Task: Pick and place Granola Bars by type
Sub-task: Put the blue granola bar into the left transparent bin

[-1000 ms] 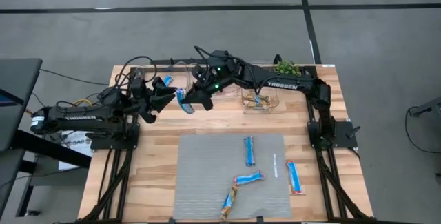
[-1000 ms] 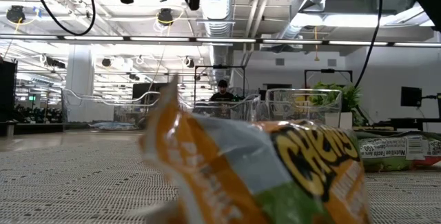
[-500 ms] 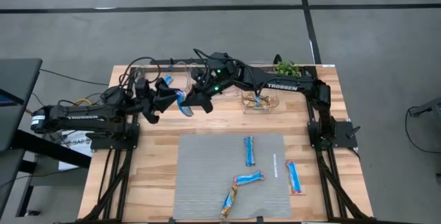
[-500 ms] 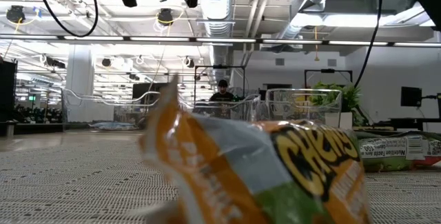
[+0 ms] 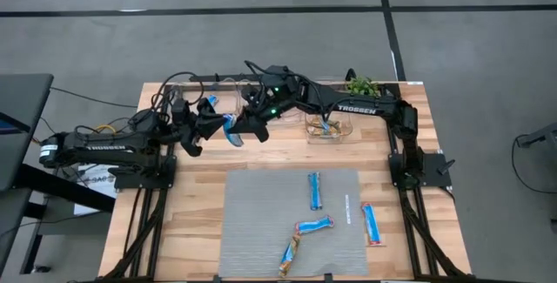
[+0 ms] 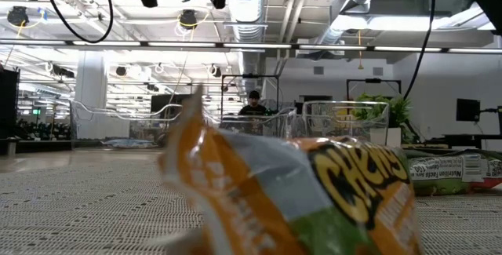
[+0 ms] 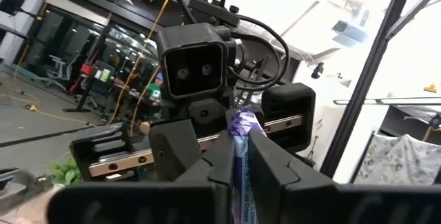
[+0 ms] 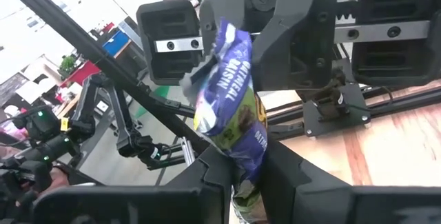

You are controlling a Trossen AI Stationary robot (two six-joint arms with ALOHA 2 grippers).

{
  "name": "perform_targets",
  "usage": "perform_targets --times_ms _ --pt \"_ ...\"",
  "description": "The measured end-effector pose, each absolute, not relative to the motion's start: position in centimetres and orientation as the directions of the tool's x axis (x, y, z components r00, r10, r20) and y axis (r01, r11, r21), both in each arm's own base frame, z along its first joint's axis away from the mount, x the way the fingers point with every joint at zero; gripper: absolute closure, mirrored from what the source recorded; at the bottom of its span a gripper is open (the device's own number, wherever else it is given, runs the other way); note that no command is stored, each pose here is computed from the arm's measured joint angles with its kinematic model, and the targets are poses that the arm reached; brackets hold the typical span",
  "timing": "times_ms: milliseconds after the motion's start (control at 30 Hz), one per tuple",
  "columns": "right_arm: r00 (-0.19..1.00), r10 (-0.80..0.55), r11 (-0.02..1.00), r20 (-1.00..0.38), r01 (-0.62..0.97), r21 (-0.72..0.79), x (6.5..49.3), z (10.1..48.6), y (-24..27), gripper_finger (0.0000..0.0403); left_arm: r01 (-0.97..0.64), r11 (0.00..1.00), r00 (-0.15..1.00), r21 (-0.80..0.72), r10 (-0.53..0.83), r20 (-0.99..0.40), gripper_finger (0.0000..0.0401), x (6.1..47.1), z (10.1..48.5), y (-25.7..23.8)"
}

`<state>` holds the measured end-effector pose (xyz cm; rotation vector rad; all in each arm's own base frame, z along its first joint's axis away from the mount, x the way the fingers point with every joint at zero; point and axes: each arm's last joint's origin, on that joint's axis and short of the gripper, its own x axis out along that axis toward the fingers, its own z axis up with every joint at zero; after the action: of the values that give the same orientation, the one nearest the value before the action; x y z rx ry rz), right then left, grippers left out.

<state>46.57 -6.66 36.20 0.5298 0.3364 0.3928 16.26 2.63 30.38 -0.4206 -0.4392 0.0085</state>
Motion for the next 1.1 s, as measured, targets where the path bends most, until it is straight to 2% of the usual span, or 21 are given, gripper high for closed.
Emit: perform_targets --times_ms 267,433,667,867,967,1100 --pt "0.878 0.431 0.798 -0.209 -0.262 0.543 46.6 36.2 -6.7 0.0356 0.031 0.920 0.901 -0.391 0.144 0.409 0.0387 16.3 30.3 2.8" --pt "0.900 0.362 0.829 -0.241 -0.193 0.524 46.5 35.9 -7.3 0.0340 -0.048 0.916 0.899 -0.399 0.214 0.383 0.0397 16.3 30.1 3.0" --pt "0.914 0.298 0.844 -0.276 -0.118 0.522 46.2 35.6 -9.1 0.0268 -0.142 0.900 0.896 -0.412 0.294 0.333 0.0398 16.4 29.6 3.3" --pt "0.918 0.169 0.878 -0.358 0.025 0.478 45.6 34.9 -11.1 0.0189 -0.325 0.850 0.855 -0.414 0.451 0.255 0.0399 16.4 28.9 4.1" --pt "0.901 0.056 0.885 -0.430 0.155 0.439 45.2 34.2 -12.0 0.0164 -0.465 0.795 0.800 -0.390 0.566 0.199 0.0400 16.2 28.4 5.0" --pt "0.852 -0.059 0.884 -0.520 0.286 0.369 44.6 33.5 -12.6 0.0154 -0.662 0.671 0.679 -0.334 0.726 0.112 0.0400 15.7 27.6 6.4"
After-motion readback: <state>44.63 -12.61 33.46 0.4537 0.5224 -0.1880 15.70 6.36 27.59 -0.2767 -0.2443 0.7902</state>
